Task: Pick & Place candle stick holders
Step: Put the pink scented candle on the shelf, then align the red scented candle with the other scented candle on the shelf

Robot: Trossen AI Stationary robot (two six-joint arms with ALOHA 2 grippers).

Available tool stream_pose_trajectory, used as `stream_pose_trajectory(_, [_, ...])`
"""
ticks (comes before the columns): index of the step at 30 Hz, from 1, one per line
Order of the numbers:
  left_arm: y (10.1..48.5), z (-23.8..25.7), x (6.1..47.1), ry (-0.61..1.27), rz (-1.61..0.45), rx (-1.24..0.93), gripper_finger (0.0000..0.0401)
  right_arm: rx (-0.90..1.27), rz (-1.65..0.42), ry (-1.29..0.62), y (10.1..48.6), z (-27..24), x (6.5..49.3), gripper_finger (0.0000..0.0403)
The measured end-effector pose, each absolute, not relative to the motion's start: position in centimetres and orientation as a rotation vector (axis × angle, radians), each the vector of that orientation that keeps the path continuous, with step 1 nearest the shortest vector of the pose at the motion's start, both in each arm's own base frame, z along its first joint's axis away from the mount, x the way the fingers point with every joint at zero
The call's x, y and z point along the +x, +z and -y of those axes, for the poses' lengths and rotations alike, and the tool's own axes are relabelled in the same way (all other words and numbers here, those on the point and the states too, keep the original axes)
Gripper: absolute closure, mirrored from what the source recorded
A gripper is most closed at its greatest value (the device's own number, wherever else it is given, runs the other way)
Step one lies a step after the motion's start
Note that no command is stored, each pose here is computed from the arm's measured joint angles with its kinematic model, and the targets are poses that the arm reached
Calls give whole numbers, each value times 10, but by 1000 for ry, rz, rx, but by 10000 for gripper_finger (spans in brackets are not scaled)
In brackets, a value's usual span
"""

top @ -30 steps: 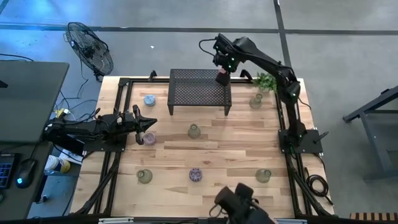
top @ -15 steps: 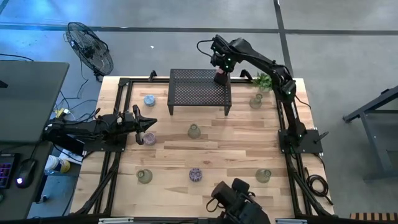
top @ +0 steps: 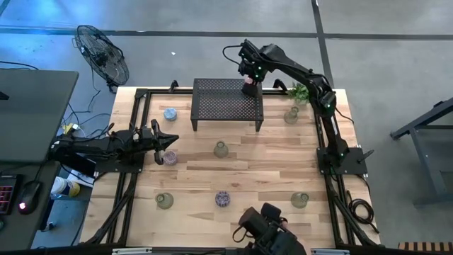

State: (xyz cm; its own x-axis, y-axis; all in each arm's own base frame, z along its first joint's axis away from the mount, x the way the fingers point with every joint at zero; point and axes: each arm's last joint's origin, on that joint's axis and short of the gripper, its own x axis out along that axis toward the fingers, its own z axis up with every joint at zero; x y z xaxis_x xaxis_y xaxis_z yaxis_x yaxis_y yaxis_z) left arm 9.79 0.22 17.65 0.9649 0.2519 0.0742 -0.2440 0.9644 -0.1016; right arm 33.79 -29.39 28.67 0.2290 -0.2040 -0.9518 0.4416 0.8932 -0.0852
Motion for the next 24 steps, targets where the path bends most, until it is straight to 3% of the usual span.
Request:
stream_pose_trajectory(13, [176, -2, 98, 251, 87, -92, 399, 169, -1269, -471, 293, 289, 342, 77])
stream_pose_trajectory(24, [176, -2, 98, 251, 87, -92, 399, 72, -1156, -492, 341, 258, 354, 88])
